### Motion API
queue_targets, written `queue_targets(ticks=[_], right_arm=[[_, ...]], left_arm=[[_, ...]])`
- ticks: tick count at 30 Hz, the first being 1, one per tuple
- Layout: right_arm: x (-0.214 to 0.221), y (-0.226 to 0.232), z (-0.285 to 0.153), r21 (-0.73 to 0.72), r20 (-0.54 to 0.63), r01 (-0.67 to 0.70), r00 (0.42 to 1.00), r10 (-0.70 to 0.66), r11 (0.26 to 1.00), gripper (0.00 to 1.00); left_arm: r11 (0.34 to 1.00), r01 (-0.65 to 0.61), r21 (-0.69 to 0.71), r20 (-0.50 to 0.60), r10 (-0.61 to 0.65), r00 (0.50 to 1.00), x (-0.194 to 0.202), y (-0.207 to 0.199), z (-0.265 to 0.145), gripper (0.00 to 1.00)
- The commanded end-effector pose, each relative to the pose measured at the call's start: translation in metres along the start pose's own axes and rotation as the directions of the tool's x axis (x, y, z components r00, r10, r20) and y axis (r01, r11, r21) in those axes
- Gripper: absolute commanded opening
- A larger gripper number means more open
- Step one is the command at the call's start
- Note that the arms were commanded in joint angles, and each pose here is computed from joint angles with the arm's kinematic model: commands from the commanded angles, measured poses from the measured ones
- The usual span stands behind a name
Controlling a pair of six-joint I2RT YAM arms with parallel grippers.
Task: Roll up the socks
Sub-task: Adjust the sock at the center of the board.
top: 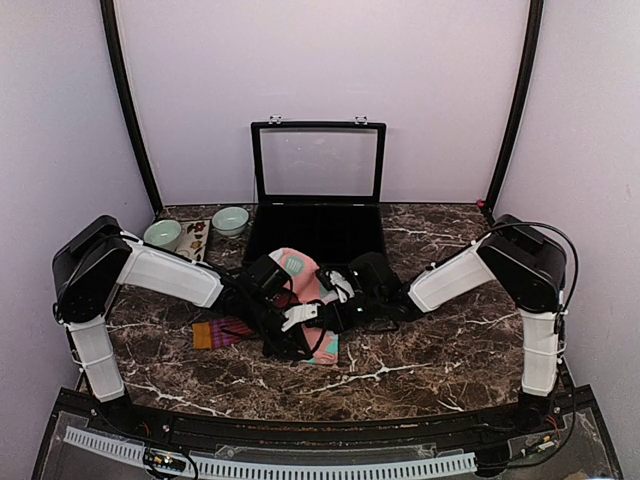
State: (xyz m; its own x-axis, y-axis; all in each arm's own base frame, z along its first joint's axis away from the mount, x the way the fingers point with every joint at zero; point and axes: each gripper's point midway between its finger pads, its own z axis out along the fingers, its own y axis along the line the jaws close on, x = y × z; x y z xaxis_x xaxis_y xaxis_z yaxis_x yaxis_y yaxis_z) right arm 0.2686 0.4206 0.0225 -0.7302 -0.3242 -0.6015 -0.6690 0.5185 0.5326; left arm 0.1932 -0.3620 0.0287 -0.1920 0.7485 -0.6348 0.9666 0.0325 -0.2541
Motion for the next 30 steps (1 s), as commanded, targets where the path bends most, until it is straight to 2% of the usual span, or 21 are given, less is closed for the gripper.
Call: queue_targets(ticks=[1,7,16,24,27,29,30], right_arm=[[-0.015,-0.029,0.002,0.129,0.037,0.023,0.999,-0.028,0.991,0.0],[-0.031,-0.031,0.002,0.154,0.099,0.04,0.993,-0.056,0.987,0.0],[-0.024,-0.045,0.005,0.203,0.101,0.026,0.994,-0.048,0.979,0.0],[-0.039,-0.04,-0.018,0.24,0.18,0.058,0.978,-0.104,0.969,0.0],[-0.047,-0.02,-0.037,0.192,0.246,0.107,0.957,-0.154,0.976,0.08],[-0.051,-0.008,-0.055,0.173,0.297,0.127,0.939,-0.175,0.977,0.09],[-0.046,-0.001,-0.061,0.156,0.297,0.157,0.934,-0.198,0.975,0.18]], left_arm=[[1.0,-0.006,0.012,-0.06,0.007,0.998,0.014,-0.008,0.001,0.0],[1.0,-0.024,0.019,-0.095,0.025,0.995,0.02,-0.011,0.007,0.0],[0.995,-0.091,0.04,-0.154,0.096,0.983,0.028,-0.027,0.012,0.0],[0.998,-0.057,0.031,-0.191,0.062,0.98,0.039,-0.024,0.018,0.0],[0.998,-0.055,0.026,-0.198,0.059,0.978,0.043,-0.024,0.017,0.0],[0.998,-0.053,0.023,-0.197,0.056,0.979,0.044,-0.024,0.016,0.0],[0.998,-0.054,0.021,-0.195,0.057,0.979,0.044,-0.025,0.016,0.0]])
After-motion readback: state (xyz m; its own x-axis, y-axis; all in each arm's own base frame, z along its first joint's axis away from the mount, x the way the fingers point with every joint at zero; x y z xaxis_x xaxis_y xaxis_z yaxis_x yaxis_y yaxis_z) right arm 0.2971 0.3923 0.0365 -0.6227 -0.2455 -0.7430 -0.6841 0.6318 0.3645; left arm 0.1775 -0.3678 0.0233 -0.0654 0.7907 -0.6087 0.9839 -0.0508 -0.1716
